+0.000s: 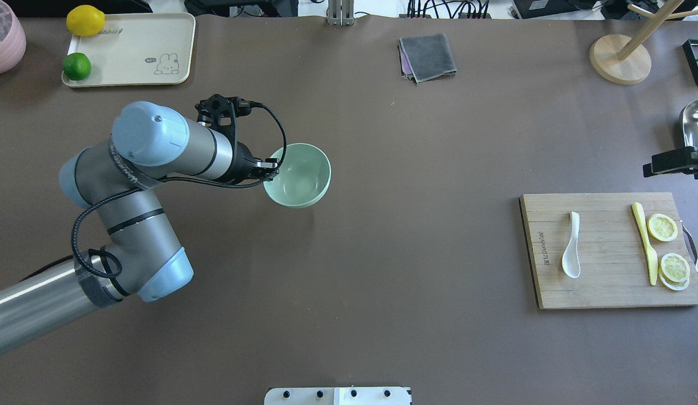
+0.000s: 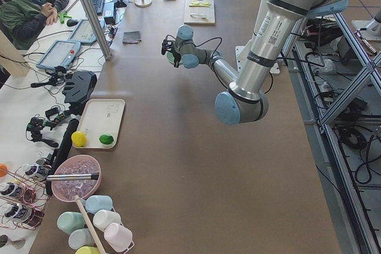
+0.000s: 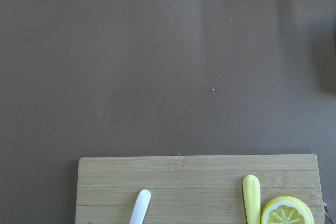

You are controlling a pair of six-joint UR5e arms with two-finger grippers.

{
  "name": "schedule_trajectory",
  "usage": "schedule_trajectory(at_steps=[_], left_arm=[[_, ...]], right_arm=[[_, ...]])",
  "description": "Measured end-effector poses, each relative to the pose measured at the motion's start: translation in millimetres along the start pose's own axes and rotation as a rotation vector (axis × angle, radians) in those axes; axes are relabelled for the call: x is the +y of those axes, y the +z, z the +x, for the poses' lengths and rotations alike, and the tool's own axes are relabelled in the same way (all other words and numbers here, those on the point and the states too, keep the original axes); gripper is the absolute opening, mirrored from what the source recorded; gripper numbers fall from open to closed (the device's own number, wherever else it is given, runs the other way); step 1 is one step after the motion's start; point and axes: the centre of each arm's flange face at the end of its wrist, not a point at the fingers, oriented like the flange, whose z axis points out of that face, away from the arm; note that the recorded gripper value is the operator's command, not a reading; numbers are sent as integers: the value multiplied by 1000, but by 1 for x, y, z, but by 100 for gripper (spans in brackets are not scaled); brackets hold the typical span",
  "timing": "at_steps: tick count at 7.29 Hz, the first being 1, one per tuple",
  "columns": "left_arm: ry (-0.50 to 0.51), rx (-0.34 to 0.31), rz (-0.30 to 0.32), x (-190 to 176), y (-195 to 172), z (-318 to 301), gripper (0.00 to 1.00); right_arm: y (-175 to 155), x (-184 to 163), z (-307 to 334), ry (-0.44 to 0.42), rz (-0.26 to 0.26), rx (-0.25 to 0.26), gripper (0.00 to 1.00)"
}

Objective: Place spoon in bowl
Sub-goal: 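Slide the pale green bowl toward the table center with the left gripper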

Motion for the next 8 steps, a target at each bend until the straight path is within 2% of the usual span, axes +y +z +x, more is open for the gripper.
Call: schedule_trajectory(at_steps=[1, 2, 3, 6, 7, 8], left_arm=[[10, -19, 8, 11, 13, 16, 12], [16, -30, 13, 15, 21, 25, 79], [19, -34, 15, 16, 25, 29, 97], [36, -33, 36, 12, 13, 25, 98], [56, -41, 24, 1, -4, 8, 98], [94, -50, -16, -21, -37, -28, 98]], right_arm=[[0, 0, -1, -1, -1, -1, 100], [1, 0, -2, -4, -2, -2, 100], [2, 0, -5, -9, -4, -5, 100], [7, 3, -12, 17, -14, -8, 100], [11, 6, -18, 34, -15, -2, 97], [19, 10, -28, 48, -9, 15, 96]])
